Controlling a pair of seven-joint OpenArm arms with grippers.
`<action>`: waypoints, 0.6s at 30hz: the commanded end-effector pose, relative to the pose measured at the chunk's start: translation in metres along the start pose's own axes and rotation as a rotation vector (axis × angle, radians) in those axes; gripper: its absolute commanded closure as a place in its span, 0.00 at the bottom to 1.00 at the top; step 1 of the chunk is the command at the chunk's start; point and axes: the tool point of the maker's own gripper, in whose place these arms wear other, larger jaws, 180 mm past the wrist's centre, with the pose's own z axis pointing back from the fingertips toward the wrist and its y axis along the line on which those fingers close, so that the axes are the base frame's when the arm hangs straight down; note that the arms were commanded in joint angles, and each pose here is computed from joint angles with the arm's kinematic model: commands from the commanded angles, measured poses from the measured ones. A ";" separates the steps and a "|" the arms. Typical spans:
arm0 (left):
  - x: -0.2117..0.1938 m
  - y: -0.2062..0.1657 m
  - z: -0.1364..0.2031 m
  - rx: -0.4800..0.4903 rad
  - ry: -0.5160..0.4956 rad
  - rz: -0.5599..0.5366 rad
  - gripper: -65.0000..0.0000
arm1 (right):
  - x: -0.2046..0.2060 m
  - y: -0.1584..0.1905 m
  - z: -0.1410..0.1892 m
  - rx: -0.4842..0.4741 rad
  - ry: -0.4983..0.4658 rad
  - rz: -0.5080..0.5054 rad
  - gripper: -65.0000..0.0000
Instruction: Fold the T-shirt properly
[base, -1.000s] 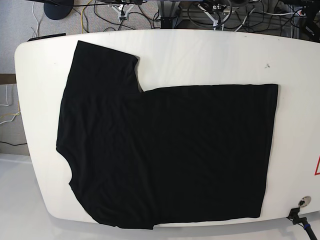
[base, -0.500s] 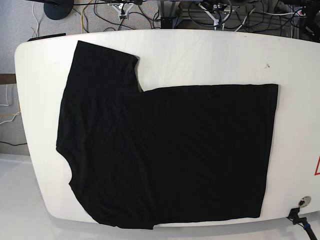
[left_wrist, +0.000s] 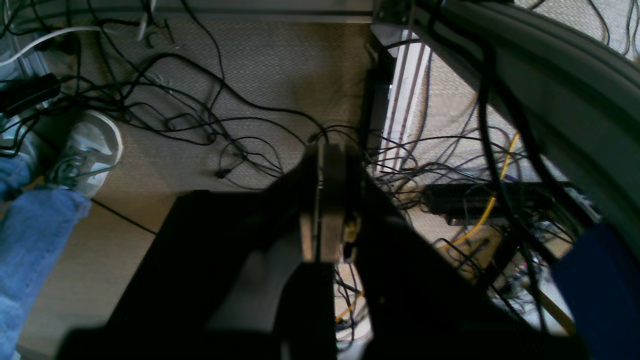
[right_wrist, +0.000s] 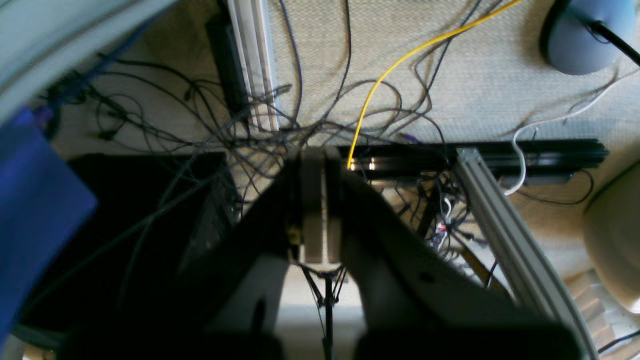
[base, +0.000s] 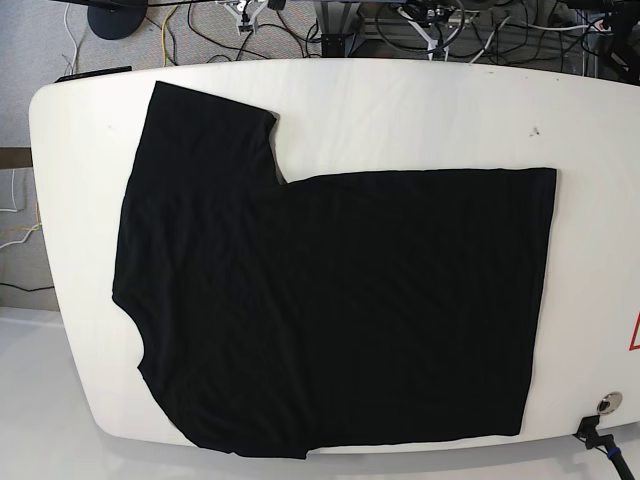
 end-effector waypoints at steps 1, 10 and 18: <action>-0.004 0.008 0.002 0.013 -0.022 -0.008 1.00 | -0.022 -0.009 0.000 -0.012 0.039 -0.003 1.00; -0.049 0.049 0.025 0.041 -0.061 -0.055 1.00 | -0.059 -0.059 0.009 -0.082 0.009 0.014 1.00; -0.064 0.068 0.063 0.033 -0.134 -0.117 1.00 | -0.065 -0.101 0.031 -0.147 -0.088 0.057 1.00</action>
